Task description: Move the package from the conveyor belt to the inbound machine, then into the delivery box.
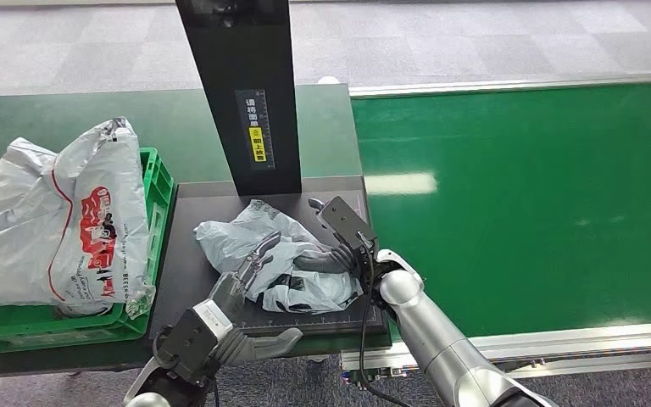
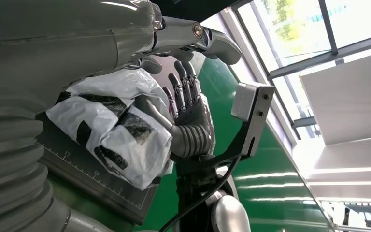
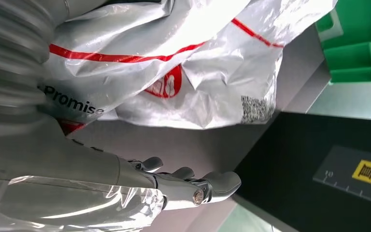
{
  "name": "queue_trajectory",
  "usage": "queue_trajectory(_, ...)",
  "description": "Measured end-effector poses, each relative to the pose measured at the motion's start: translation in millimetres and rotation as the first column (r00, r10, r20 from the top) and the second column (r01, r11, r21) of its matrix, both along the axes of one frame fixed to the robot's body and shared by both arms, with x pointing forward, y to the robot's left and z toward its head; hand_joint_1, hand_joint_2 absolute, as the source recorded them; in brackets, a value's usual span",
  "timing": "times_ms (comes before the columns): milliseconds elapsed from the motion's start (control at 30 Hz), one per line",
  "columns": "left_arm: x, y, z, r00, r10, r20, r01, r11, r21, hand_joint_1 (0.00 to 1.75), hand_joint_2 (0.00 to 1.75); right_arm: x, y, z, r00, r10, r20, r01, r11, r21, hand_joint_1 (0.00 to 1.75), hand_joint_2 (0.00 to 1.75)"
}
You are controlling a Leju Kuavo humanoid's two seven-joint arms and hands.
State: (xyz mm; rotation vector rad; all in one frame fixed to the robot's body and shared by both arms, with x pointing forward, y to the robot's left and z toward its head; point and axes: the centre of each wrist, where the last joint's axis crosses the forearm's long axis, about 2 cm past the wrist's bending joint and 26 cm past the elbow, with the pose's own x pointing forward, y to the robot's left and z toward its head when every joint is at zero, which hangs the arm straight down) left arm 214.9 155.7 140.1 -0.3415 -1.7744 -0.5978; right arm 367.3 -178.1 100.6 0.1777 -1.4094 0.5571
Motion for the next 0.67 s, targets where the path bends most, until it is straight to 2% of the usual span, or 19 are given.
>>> queue_trajectory(167,-0.2,0.1,-0.1,1.0,0.0,0.0,0.0,1.0,0.0,0.0,1.75,-2.4,-1.3,-1.5,1.0,0.01,-0.004,-0.01,0.999,0.032,0.0,1.75)
queue_trajectory(300,-2.1,2.8,-2.8,1.0,0.029,0.008,-0.029,1.0,-0.004,0.0,1.75,-28.2,-10.9,-0.2,0.998,0.05,0.046,-0.06,0.966,0.252,0.0,1.75)
queue_trajectory(667,-10.1,12.8,-1.4,0.997,0.074,0.027,-0.074,0.997,0.007,0.0,1.75,-81.0,-33.3,18.0,0.982,-0.039,0.185,-0.042,0.909,0.414,0.0,1.75)
